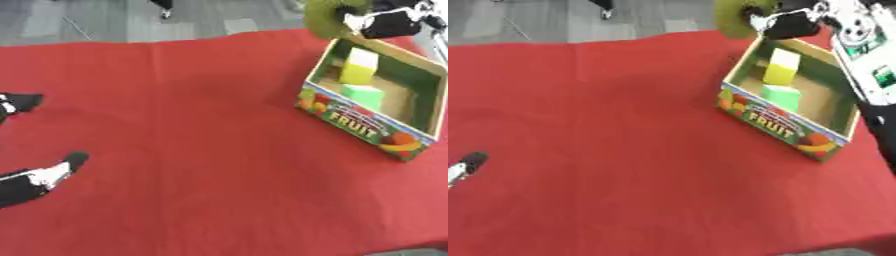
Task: Pick up the objects with one hand, pass them to the other hand, and then place them into the box on the other side of the table.
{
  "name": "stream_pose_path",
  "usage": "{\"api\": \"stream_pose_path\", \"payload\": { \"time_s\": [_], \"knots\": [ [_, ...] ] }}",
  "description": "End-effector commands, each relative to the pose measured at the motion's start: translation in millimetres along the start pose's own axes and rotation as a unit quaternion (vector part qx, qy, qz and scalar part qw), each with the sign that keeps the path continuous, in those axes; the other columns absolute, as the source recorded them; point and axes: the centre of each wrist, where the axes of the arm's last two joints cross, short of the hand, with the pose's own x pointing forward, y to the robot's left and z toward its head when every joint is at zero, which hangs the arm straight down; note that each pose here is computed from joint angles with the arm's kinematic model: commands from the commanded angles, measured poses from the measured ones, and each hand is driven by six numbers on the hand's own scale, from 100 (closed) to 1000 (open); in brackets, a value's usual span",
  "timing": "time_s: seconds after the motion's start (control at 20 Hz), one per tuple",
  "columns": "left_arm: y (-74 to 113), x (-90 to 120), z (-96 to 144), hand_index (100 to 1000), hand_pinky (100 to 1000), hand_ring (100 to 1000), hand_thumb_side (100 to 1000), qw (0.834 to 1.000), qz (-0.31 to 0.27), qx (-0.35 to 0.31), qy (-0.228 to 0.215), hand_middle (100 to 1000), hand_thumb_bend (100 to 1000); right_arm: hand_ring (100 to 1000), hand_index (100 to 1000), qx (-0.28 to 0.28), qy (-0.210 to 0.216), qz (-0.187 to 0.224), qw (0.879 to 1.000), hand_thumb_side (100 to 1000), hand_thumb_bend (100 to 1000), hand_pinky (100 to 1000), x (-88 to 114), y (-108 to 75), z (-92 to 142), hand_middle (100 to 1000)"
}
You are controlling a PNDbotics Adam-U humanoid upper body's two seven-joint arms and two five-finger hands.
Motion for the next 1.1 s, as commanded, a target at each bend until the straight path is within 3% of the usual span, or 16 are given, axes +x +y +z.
{"api": "stream_pose_path", "payload": {
  "time_s": [0.05, 0.25, 0.6, 0.8, 0.85, 0.95, 1.1],
  "knots": [
    [16.4, -2, -2, 842, 767, 720, 606, 0.999, -0.015, 0.03, -0.002, 698, 629, 717, 549, -0.033, 0.041, 0.047, 0.998, 100, 241, 823, -24, -27.8, 6, 488],
    [18.0, -4, -1, 841, 767, 719, 608, 0.999, -0.008, 0.048, 0.012, 697, 612, 719, 561, -0.03, 0.075, 0.061, 0.995, 100, 249, 822, -53, -20.0, 13, 496],
    [18.7, -8, 2, 839, 767, 717, 610, 0.997, 0.002, 0.067, 0.03, 695, 590, 724, 591, -0.02, 0.11, 0.081, 0.99, 100, 257, 821, -81, -5.1, 28, 520],
    [18.9, -9, 3, 838, 768, 717, 607, 0.997, 0.006, 0.075, 0.034, 694, 586, 757, 680, -0.014, 0.118, 0.087, 0.989, 110, 272, 829, -88, 1.8, 32, 602],
    [19.1, -9, 3, 838, 768, 718, 607, 0.997, 0.006, 0.076, 0.035, 695, 586, 798, 755, -0.014, 0.12, 0.088, 0.989, 163, 301, 841, -89, 2.6, 33, 695],
    [19.2, -10, 3, 838, 768, 718, 610, 0.996, 0.007, 0.077, 0.036, 695, 584, 869, 838, -0.013, 0.121, 0.091, 0.988, 264, 365, 871, -91, 4.2, 35, 795],
    [18.8, -10, 3, 838, 768, 718, 610, 0.996, 0.007, 0.077, 0.037, 695, 581, 937, 908, -0.009, 0.124, 0.096, 0.988, 329, 386, 904, -93, 6.2, 37, 895]
  ]
}}
